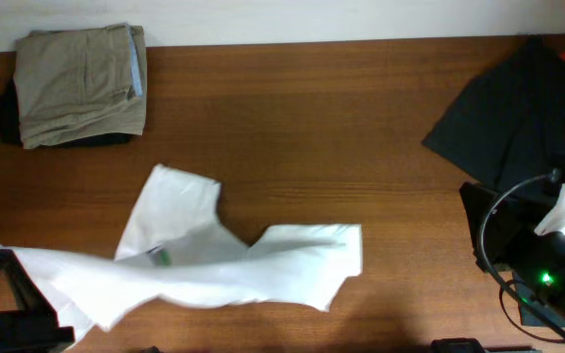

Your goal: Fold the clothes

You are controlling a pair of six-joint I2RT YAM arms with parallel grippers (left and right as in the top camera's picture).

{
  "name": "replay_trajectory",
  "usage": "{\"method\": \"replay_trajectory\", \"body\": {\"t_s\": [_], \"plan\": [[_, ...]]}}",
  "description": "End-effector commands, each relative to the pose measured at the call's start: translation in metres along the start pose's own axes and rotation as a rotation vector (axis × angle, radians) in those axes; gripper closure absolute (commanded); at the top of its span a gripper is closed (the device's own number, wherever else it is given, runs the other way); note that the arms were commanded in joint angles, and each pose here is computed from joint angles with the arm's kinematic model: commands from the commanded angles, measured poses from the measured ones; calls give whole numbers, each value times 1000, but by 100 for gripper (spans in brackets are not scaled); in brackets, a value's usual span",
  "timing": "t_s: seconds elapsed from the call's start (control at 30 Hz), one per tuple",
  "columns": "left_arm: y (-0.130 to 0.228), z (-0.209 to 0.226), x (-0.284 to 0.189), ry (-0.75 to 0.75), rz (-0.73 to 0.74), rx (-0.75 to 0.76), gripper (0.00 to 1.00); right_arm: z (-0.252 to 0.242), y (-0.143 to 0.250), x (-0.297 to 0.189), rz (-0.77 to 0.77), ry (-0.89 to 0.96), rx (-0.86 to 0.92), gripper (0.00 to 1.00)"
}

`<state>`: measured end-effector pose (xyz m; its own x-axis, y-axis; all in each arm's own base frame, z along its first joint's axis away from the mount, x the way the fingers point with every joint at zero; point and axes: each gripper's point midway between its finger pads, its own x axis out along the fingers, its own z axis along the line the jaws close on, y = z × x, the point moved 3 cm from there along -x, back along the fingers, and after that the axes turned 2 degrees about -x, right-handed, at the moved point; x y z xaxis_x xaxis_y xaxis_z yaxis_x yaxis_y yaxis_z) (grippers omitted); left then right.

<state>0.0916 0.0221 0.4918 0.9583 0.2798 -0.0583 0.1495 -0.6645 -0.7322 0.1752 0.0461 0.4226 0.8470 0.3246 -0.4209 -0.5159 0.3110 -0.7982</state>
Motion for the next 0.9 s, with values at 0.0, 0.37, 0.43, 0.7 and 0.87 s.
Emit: {"method": "replay_trajectory", "body": {"t_s": [0.0, 0.37, 0.43, 0.7, 0.87], "plan": [[3, 7, 7, -44, 16, 33, 99, -8, 0, 10, 33, 43, 25, 85], [74, 99, 133, -442, 393, 6, 99, 0, 165, 146, 1077, -226, -25, 73], [84, 111, 153, -494, 453, 2, 99, -6, 204, 154, 1138, -128, -12, 71], [108, 138, 189, -597, 574, -9, 99, 20, 347, 171, 1217, -68, 109, 1], [107, 137, 190, -592, 567, -9, 99, 11, 385, 182, 1299, -33, 176, 1]]}}
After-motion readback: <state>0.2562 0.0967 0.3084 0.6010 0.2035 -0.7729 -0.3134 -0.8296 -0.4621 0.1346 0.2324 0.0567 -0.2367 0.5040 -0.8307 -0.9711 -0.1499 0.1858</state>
